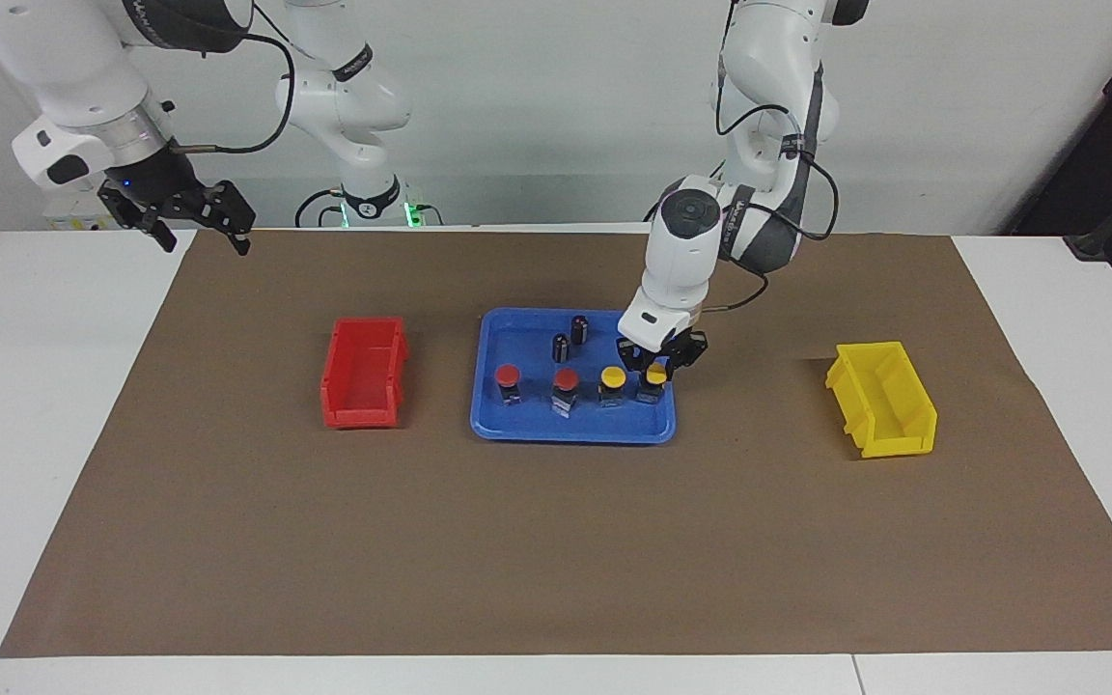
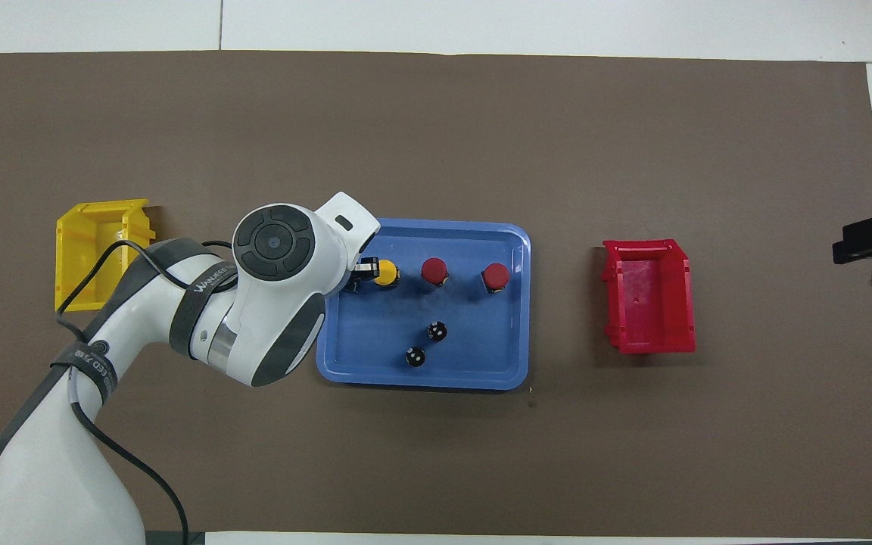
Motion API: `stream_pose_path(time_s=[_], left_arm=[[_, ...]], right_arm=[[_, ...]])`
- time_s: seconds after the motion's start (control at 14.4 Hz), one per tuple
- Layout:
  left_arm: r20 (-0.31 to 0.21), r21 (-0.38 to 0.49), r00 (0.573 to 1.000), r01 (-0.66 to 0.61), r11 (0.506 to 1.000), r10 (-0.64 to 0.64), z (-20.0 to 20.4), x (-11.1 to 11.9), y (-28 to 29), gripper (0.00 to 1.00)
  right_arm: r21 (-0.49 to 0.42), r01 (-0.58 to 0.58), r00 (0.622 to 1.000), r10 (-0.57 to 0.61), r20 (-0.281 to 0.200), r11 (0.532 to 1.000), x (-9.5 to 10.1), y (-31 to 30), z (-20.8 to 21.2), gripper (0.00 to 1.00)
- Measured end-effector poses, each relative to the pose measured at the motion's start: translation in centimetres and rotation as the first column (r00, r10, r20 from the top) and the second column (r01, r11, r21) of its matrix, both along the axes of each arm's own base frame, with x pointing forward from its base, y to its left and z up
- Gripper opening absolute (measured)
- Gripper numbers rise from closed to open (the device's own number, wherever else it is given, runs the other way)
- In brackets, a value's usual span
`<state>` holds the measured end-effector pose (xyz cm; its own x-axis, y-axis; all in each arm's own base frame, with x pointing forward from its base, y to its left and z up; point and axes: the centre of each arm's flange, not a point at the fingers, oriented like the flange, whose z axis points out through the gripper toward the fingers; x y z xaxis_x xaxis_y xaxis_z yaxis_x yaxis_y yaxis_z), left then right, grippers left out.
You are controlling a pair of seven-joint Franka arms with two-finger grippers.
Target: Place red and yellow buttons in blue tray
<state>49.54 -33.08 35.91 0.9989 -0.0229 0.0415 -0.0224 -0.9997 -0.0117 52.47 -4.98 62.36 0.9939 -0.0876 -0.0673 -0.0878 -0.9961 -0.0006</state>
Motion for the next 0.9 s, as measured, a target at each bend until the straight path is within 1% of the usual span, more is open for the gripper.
stream_pose_path(time_s=[0.14, 0.21, 0.28, 0.35, 0.48, 0.55, 0.62, 0.76, 0.9], left_arm=[[-0.009, 0.007, 1.000, -0.008, 1.000, 0.008, 1.0, 0.4, 0.2, 0.76], [-0.012, 0.010, 1.000, -0.014, 1.000, 0.014, 1.8, 0.8, 0.4, 0.89], [-0.014, 0.010, 1.000, -0.026, 1.000, 0.026, 3.0, 1.3, 0.8, 0.93], [-0.020, 0.012, 0.999, -0.043, 0.999, 0.044, 4.4, 1.9, 1.7, 0.93], [-0.052, 0.028, 0.995, -0.084, 0.996, 0.086, 8.3, 3.0, 4.1, 0.95], [-0.072, 0.039, 0.991, -0.106, 0.994, 0.109, 10.6, 3.5, 5.3, 1.00], [-0.084, 0.044, 0.990, -0.112, 0.993, 0.115, 12.8, 4.2, 6.9, 1.00], [-0.088, 0.034, 0.995, -0.050, 0.998, 0.053, 16.4, 5.8, 11.2, 1.00], [-0.079, 0.018, 0.997, -0.011, 1.000, 0.012, 19.7, 7.0, 17.1, 1.00]], right_arm=[[0.000, 0.000, 1.000, 0.000, 0.000, 1.000, 0.0, 0.0, 0.0, 1.00], [0.000, 0.000, 1.000, 0.000, 0.000, 1.000, 0.0, 0.0, 0.0, 1.00], [0.000, 0.000, 1.000, 0.000, 0.000, 1.000, 0.0, 0.0, 0.0, 1.00], [0.000, 0.000, 1.000, 0.000, 0.000, 1.000, 0.0, 0.0, 0.0, 1.00], [0.001, 0.000, 1.000, 0.000, -0.006, 1.000, -0.1, 0.0, -0.1, 1.00], [0.001, 0.000, 1.000, 0.000, -0.008, 1.000, -0.1, 0.0, -0.1, 1.00], [0.001, 0.000, 1.000, 0.000, -0.008, 1.000, -0.1, 0.0, -0.1, 1.00], [0.001, 0.000, 1.000, 0.000, -0.008, 1.000, -0.1, 0.0, -0.1, 1.00], [0.001, 0.000, 1.000, 0.000, -0.008, 1.000, -0.1, 0.0, -0.1, 1.00]])
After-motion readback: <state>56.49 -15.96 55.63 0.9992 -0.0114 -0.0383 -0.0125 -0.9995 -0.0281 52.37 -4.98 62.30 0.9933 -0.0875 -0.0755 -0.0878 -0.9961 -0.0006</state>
